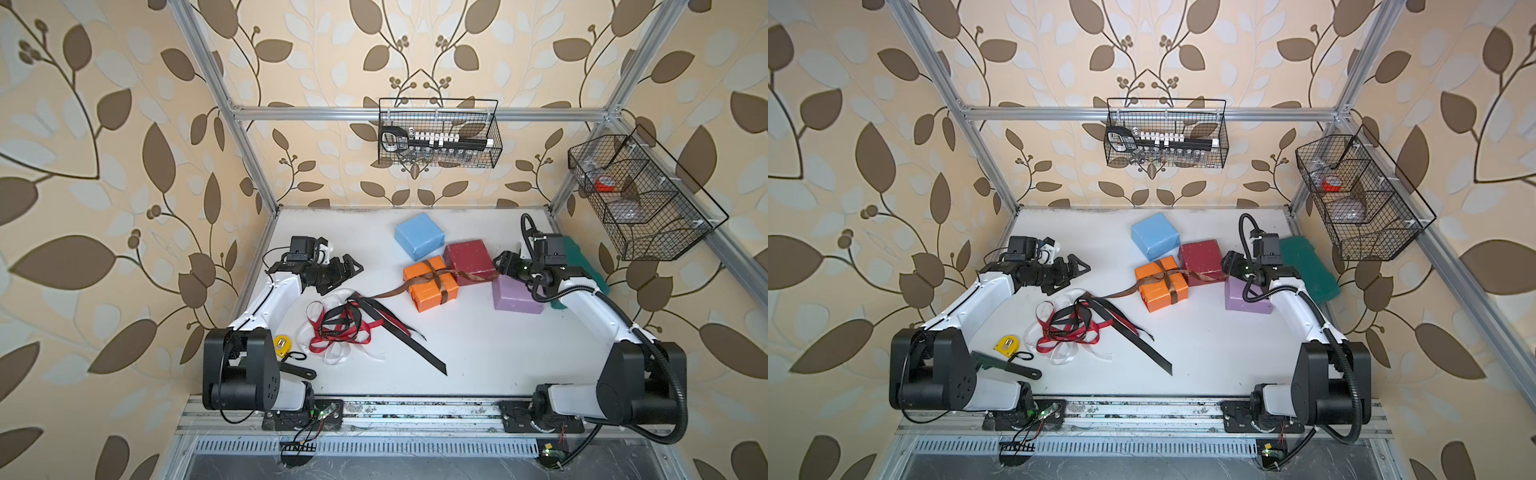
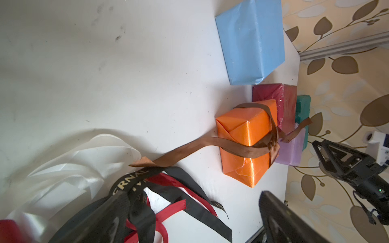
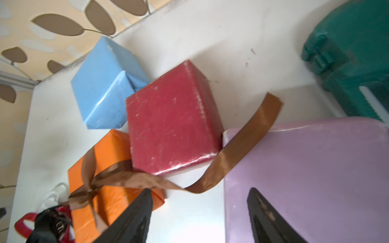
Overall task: Untie the ribbon bows on the gift boxes
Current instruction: Untie the ribbon from the gift box.
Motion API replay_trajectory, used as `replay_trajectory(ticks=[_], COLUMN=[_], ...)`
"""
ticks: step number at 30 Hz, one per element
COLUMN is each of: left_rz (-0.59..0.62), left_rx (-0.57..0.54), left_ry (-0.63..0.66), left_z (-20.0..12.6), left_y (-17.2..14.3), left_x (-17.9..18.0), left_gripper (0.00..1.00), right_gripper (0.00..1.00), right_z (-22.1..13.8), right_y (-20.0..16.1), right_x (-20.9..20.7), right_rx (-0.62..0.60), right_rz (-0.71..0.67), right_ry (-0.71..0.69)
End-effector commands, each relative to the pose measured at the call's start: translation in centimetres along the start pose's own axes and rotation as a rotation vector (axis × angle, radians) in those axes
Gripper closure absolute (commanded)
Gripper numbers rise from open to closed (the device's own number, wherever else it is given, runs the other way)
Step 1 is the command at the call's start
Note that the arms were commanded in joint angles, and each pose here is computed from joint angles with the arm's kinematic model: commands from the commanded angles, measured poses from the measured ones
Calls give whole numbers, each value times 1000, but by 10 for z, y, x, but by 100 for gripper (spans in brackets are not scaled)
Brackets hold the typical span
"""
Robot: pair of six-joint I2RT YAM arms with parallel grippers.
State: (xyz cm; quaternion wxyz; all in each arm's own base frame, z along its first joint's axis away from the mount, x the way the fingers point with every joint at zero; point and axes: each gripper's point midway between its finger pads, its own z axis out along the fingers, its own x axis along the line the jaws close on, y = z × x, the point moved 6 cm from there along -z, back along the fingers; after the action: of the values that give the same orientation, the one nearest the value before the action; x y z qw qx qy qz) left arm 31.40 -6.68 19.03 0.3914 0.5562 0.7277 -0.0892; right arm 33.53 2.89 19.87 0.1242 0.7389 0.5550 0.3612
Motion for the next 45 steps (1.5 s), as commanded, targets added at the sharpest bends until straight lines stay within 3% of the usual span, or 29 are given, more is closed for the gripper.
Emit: replay_trajectory(ticks=[1,6,8,15,20,35,38,42,45], left_rz=[83,163,208,239,200,208,202,201,202], left_rx=[-1,120,149,244,237,270,283,292,293], left_ry=[-35,-113,-146,-137,-121,-11,-1,-1,-2], left_z=[-4,30,46,105,126,155,157,159,159], left_y=[-12,-34,-46,-81,-81,-76,-78,-79,-79], left_x=[-23,-63,-80,-101,-94,-76,-72,-71,-72], left_gripper=[1,1,1,6,14,16,17,18,18], right_gripper=[30,36,44,58,59,60,56,55,60], right_z=[-3,1,5,34,55,81,81,96,97], right_y=[-21,-47,-57,-70,-70,-78,-72,-79,-88], right_x=[28,84,102,127,129,121,119,117,123], right_rx=[67,170,221,363,390,418,382,429,459], right_rz=[-76,-202,-242,-246,-265,-268,-285,-273,-275], right_ry=[105,319,398,581,583,559,515,508,546])
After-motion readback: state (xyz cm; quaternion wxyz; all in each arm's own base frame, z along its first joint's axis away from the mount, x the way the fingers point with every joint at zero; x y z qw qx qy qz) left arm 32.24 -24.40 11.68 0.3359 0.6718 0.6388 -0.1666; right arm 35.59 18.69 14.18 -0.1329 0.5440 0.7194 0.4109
